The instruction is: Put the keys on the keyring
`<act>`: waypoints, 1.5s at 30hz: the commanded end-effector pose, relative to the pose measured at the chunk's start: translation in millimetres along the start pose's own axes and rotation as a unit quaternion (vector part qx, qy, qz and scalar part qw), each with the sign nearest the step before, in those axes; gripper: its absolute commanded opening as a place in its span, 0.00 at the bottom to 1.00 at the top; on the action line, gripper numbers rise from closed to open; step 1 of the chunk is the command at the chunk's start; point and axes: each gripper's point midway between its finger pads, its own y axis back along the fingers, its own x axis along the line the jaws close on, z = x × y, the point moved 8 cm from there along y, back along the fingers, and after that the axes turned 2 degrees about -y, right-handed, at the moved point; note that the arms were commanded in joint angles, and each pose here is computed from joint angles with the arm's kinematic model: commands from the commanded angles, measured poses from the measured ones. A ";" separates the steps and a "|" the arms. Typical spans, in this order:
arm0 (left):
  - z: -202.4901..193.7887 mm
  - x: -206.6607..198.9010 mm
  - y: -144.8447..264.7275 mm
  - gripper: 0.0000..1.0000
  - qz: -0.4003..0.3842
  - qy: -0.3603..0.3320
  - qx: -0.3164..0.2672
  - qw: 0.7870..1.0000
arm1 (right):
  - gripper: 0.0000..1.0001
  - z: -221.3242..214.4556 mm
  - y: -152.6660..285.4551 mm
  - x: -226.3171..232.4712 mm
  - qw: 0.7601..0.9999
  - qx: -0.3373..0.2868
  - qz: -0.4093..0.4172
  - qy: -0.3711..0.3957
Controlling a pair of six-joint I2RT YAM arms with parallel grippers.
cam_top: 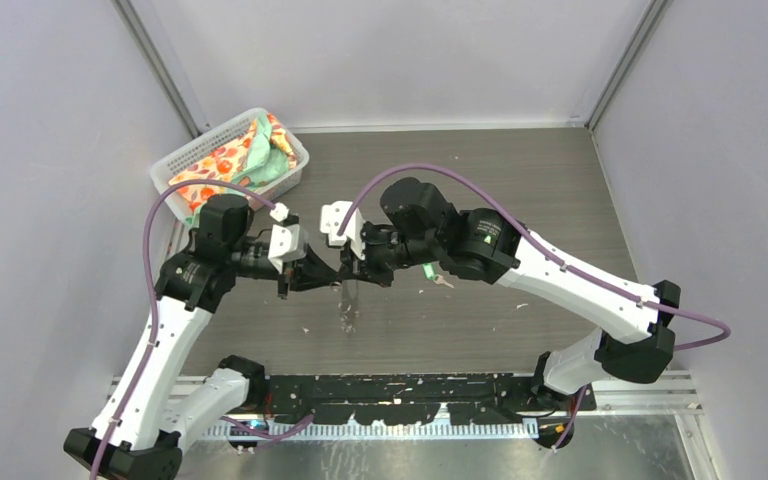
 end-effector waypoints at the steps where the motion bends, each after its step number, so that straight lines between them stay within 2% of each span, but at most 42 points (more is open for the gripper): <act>1: 29.0 2.8 1.2 0.00 -0.006 -0.023 -0.036 0.999 | 0.03 1.7 0.5 -2.3 1.000 -0.011 -0.019 0.000; 3: 30.7 2.2 1.5 0.00 -0.007 -0.021 -0.037 0.999 | 0.19 -2.7 1.0 -2.0 1.000 -0.014 -0.024 0.005; 4: 30.6 2.2 1.7 0.00 -0.007 -0.020 -0.036 0.999 | 0.24 -4.2 1.6 -2.3 0.999 -0.015 -0.028 0.006; 7: 30.2 0.7 2.3 0.00 -0.008 -0.022 -0.034 0.999 | 0.31 -3.8 3.9 -2.8 0.999 -0.019 -0.036 0.007; 8: 29.8 0.4 2.3 0.00 -0.009 -0.021 -0.034 0.999 | 0.31 -2.6 4.9 -3.5 0.999 -0.022 -0.039 0.008; 11: 28.7 -1.7 2.3 0.00 -0.014 -0.021 -0.033 0.999 | 0.16 2.2 7.8 -5.7 0.998 -0.041 -0.057 0.010; 15: 27.1 -3.8 2.9 0.00 -0.015 -0.025 -0.030 0.999 | 0.02 7.6 14.6 -5.2 0.996 -0.065 -0.063 0.018; 20: 26.6 -4.9 3.2 0.02 -0.016 -0.024 -0.030 0.999 | 0.01 9.6 17.1 -3.6 0.995 -0.075 -0.061 0.018; 21: 26.8 -4.8 3.2 0.14 -0.015 -0.021 -0.030 0.999 | 0.01 9.8 16.5 -3.3 0.995 -0.082 -0.061 0.016; 22: 26.6 -5.1 3.2 0.34 -0.014 -0.017 -0.030 0.999 | 0.01 9.5 16.6 -2.9 0.994 -0.091 -0.063 0.015; 23: 26.3 -5.7 3.6 0.46 -0.012 -0.013 -0.029 0.999 | 0.01 10.8 17.6 -2.4 0.992 -0.105 -0.066 0.013; 24: 26.7 -6.3 3.9 0.52 -0.010 -0.011 -0.029 0.999 | 0.01 9.8 17.9 -1.8 0.991 -0.117 -0.068 0.011; 26: 27.0 -8.4 4.7 0.56 -0.005 -0.004 -0.029 1.000 | 0.01 13.1 22.8 0.8 0.984 -0.161 -0.073 0.009; 29: 26.1 -10.3 4.3 0.56 -0.001 0.010 -0.035 0.999 | 0.01 15.1 28.9 6.0 0.969 -0.234 -0.076 -0.005; 33: 30.0 -10.3 2.9 0.51 0.007 0.030 -0.056 0.998 | 0.01 22.4 40.6 11.5 0.929 -0.360 -0.083 -0.032; 36: 32.6 -8.9 3.2 0.45 0.014 0.024 -0.060 0.998 | 0.01 22.9 42.7 15.1 0.904 -0.419 -0.073 -0.055; 38: 32.9 -7.3 3.4 0.43 0.021 0.022 -0.059 0.998 | 0.01 24.4 42.6 17.2 0.896 -0.435 -0.061 -0.063; 45: 42.4 -8.6 4.0 0.29 0.011 0.023 -0.073 0.997 | 0.01 21.9 40.7 22.6 0.897 -0.435 -0.037 -0.074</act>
